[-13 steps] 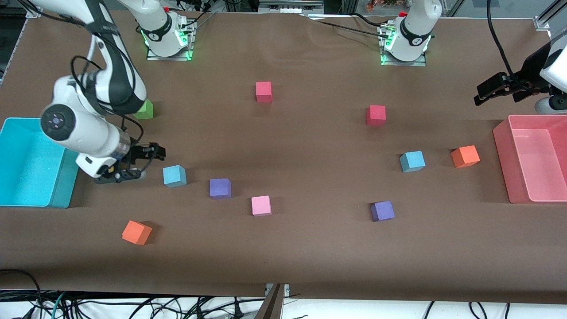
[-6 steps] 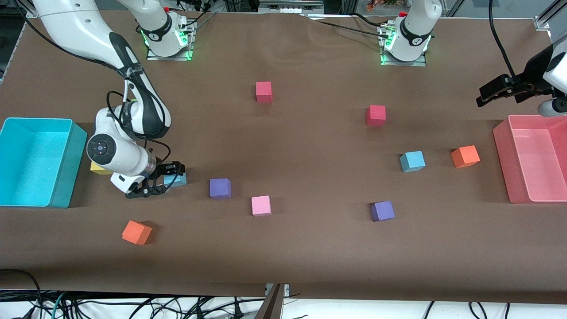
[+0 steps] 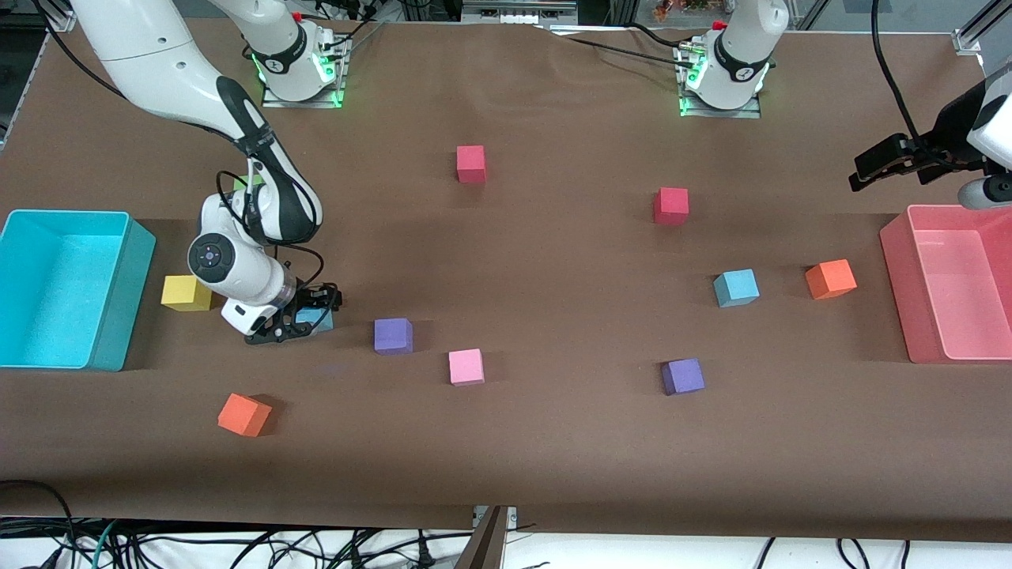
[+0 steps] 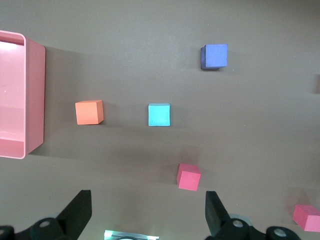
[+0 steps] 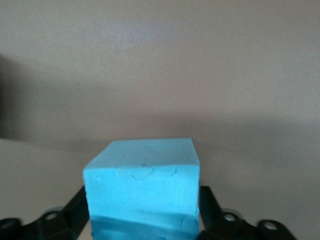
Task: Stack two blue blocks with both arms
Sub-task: 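Reach the right gripper down and grasp the cyan cube near the yellow cube, then carry the cyan cube to mid-table with the right gripper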
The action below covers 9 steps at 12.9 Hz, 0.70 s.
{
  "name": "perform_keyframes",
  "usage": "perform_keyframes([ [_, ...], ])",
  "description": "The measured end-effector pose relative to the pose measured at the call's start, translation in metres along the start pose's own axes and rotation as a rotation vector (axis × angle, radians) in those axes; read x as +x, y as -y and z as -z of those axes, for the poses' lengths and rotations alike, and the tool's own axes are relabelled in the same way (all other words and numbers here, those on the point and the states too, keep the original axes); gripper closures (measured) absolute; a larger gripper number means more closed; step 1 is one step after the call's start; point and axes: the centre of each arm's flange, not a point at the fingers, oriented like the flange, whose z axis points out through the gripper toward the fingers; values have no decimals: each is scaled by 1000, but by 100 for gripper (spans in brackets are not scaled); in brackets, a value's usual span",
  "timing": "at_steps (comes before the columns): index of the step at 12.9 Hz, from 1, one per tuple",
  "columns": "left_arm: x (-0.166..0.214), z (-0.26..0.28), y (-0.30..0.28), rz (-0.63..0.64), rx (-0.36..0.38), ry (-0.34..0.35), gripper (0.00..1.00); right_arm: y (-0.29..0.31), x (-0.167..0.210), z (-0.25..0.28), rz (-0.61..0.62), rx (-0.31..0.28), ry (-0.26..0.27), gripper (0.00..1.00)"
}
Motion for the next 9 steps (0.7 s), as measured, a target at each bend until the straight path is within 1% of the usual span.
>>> perform_keyframes([
  [2,0,0,0,0,0,0,0,0,4,6,36,-1,-23,37],
  [3,0,0,0,0,0,0,0,0,7,11,49,-2,-37,39],
  [6,2,-5,1,3,1,8,0,2,17,40,63,-4,-72,39],
  [7,5,-10,2,6,4,18,0,8,18,54,71,-1,-59,39],
  [9,13,-21,2,10,7,28,0,31,17,86,77,14,9,39],
])
